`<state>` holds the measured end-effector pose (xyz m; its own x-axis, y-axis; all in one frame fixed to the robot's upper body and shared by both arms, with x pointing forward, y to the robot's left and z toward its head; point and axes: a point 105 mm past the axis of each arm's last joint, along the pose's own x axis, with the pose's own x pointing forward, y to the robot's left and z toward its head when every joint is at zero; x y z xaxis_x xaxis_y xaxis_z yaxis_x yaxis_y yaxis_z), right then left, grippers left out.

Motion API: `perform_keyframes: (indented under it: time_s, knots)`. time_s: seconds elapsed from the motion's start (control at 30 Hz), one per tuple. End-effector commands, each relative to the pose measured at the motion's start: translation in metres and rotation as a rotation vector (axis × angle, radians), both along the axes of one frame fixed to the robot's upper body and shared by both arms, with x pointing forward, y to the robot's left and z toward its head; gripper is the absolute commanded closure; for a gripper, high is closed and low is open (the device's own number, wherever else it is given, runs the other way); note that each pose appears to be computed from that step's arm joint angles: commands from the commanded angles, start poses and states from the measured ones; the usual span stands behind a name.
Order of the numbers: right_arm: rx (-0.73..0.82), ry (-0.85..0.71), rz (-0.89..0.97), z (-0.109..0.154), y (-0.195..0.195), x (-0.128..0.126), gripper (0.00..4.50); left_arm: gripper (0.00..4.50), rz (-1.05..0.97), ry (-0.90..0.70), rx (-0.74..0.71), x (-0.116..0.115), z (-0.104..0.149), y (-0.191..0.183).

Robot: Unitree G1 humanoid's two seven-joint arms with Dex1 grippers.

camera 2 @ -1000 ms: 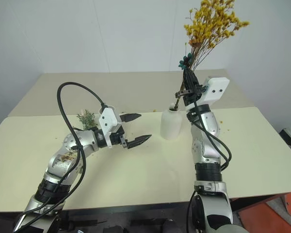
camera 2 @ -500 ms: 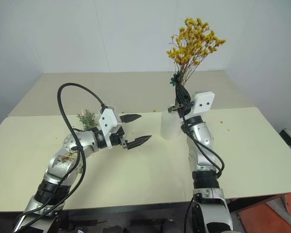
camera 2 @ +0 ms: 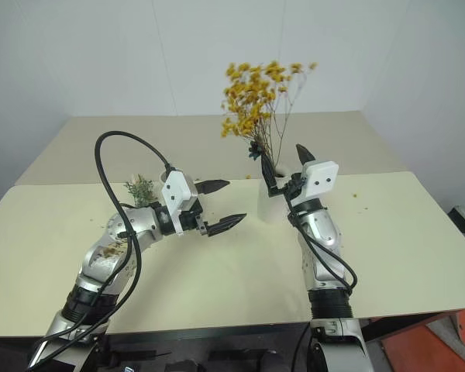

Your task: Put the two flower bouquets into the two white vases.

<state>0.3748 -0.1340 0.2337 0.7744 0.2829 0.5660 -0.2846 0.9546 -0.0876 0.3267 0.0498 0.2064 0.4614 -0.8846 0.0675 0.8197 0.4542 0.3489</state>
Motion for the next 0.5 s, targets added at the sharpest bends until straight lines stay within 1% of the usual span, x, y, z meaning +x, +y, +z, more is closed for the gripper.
perform_keyframes:
  time_s: [0.03,0.13,0.33,0.5]
  knots:
    - [-0.009,-0.04,-0.053,0.014,-0.007,-0.007,0.03,0.0,-0.004,-0.059,-0.04,0.0,0.018,-0.001]
    - [0.021,-0.03,-0.1,0.016,-0.021,-0.008,0.03,0.0,-0.002,-0.059,-0.034,0.001,0.017,-0.002]
    - [-0.037,-0.003,-0.144,0.011,-0.042,-0.023,0.03,0.0,-0.002,-0.063,-0.021,0.001,0.016,-0.003]
    - [-0.086,0.052,-0.24,0.004,-0.067,-0.036,0.03,0.0,0.005,-0.066,-0.019,0.002,0.016,-0.001]
